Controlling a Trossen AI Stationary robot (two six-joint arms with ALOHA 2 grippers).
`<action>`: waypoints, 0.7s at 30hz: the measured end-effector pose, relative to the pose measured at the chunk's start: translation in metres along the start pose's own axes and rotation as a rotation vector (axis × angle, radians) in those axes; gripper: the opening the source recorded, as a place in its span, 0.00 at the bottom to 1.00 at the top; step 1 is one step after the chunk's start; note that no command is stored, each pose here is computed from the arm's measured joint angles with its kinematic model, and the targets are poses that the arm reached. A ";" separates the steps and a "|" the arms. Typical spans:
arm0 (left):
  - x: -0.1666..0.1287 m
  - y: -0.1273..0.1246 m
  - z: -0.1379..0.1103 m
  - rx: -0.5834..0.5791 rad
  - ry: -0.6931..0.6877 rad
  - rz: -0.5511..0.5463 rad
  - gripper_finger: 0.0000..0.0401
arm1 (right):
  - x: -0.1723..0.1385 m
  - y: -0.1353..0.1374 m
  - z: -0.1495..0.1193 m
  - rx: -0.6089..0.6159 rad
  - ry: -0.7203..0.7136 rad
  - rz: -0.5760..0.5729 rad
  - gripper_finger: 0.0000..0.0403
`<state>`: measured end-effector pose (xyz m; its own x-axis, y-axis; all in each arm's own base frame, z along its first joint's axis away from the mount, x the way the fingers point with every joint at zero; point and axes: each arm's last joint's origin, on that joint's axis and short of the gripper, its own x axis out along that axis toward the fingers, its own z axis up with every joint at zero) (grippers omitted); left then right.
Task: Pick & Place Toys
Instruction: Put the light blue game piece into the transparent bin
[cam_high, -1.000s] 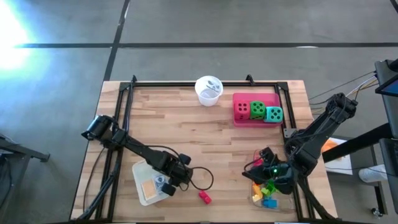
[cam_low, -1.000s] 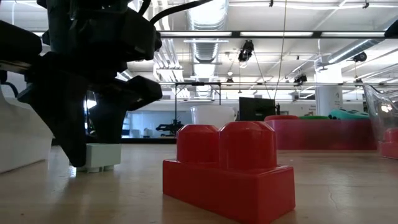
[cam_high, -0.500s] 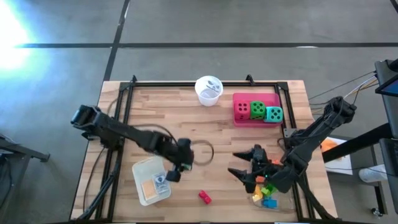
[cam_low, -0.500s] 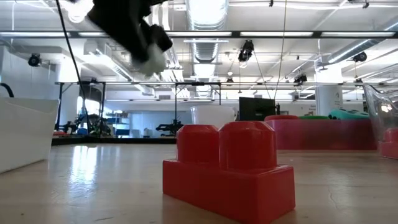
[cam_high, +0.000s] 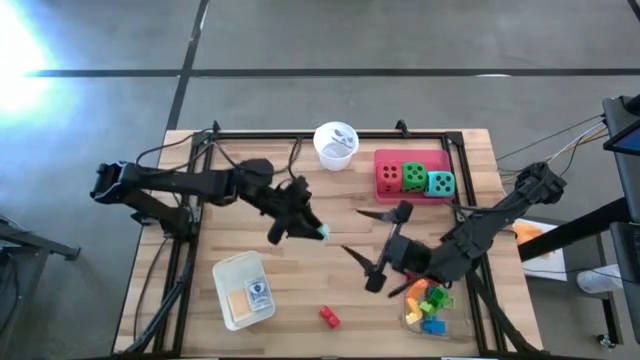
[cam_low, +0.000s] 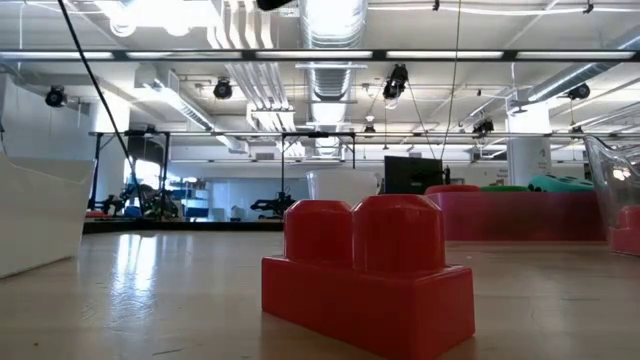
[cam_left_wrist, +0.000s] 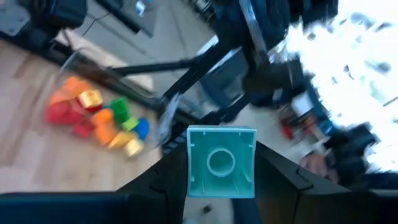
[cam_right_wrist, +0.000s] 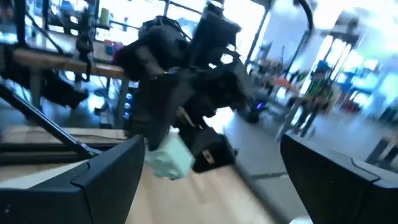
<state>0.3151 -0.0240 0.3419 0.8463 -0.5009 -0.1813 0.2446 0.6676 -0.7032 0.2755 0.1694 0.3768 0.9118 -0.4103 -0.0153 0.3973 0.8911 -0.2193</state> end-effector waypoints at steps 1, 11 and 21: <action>-0.002 -0.002 0.003 -0.016 -0.017 -0.021 0.37 | 0.004 0.002 0.005 -0.040 -0.001 -0.005 0.90; -0.008 -0.014 0.020 -0.113 -0.143 -0.159 0.37 | 0.039 0.033 0.029 -0.260 0.024 -0.035 0.90; -0.007 -0.023 0.019 -0.134 -0.127 -0.241 0.37 | 0.058 0.042 0.041 -0.261 0.046 -0.105 0.90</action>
<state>0.3126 -0.0251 0.3726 0.8260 -0.5574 0.0836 0.3880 0.4548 -0.8016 0.3494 0.1904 0.4066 0.8591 -0.5114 -0.0217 0.4440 0.7655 -0.4657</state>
